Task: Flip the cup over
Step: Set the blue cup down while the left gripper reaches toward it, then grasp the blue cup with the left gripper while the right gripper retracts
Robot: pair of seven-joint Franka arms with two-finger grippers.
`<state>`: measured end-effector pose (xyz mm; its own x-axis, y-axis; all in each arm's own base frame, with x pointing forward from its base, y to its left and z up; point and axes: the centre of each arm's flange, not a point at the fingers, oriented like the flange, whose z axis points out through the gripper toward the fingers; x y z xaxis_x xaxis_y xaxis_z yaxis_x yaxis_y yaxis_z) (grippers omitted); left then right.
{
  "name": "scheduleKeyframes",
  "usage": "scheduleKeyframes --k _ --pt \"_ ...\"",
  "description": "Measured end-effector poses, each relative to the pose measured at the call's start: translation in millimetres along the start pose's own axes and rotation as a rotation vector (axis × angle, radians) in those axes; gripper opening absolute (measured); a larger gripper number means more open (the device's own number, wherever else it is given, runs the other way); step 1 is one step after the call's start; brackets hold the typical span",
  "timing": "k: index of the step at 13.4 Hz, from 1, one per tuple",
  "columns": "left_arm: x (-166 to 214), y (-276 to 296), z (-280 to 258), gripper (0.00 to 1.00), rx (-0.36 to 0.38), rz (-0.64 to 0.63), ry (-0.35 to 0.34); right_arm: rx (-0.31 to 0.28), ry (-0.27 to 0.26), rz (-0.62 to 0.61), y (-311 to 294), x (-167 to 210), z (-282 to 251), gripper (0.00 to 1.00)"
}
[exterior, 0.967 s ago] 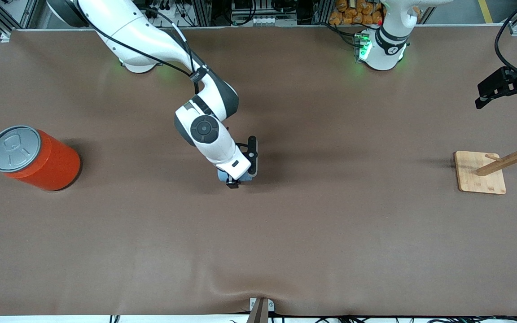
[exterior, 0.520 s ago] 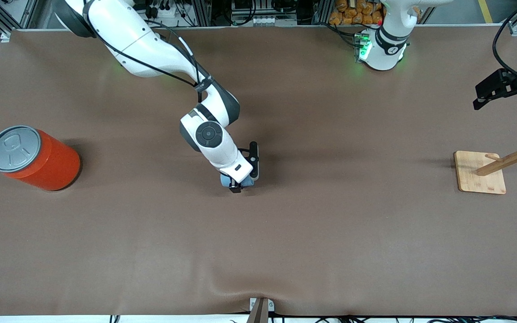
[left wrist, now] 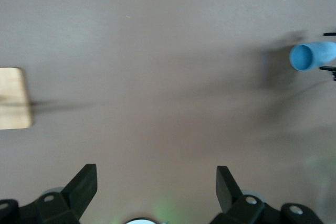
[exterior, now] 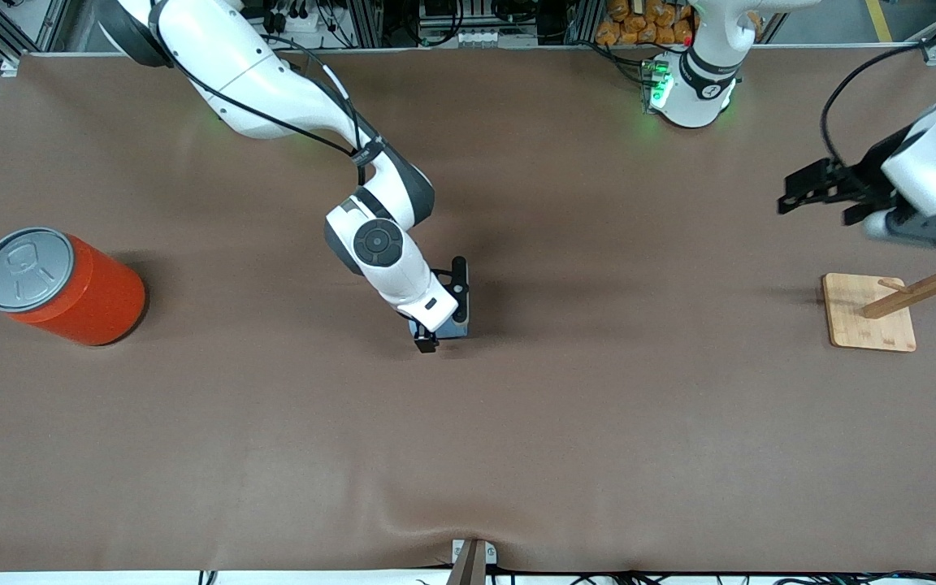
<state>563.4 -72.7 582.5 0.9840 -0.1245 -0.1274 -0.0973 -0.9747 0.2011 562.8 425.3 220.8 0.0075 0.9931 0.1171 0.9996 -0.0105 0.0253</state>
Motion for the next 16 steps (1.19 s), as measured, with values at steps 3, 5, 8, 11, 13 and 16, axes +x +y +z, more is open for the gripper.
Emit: scheduleKeyframes --k 3,5,8,11,13,16 --pt "31 28 62 1.0 -0.103 0.025 -0.034 0.042 -0.054 0.146 -4 0 -25 1.0" --pt "41 56 112 1.0 -0.172 0.036 -0.021 0.047 -0.073 0.226 -6 3 -45 1.0" --pt "36 108 178 1.0 -0.252 0.055 -0.013 0.031 -0.087 0.35 -4 1 -78 1.0" --pt "33 143 237 1.0 -0.333 0.036 -0.036 -0.049 -0.058 0.497 22 -27 -135 1.0" --pt "41 154 278 1.0 -0.375 0.004 -0.04 -0.069 -0.072 0.592 49 -81 -178 1.0" --pt "52 175 345 1.0 -0.455 -0.061 -0.023 -0.063 -0.125 0.728 68 -165 -243 1.0"
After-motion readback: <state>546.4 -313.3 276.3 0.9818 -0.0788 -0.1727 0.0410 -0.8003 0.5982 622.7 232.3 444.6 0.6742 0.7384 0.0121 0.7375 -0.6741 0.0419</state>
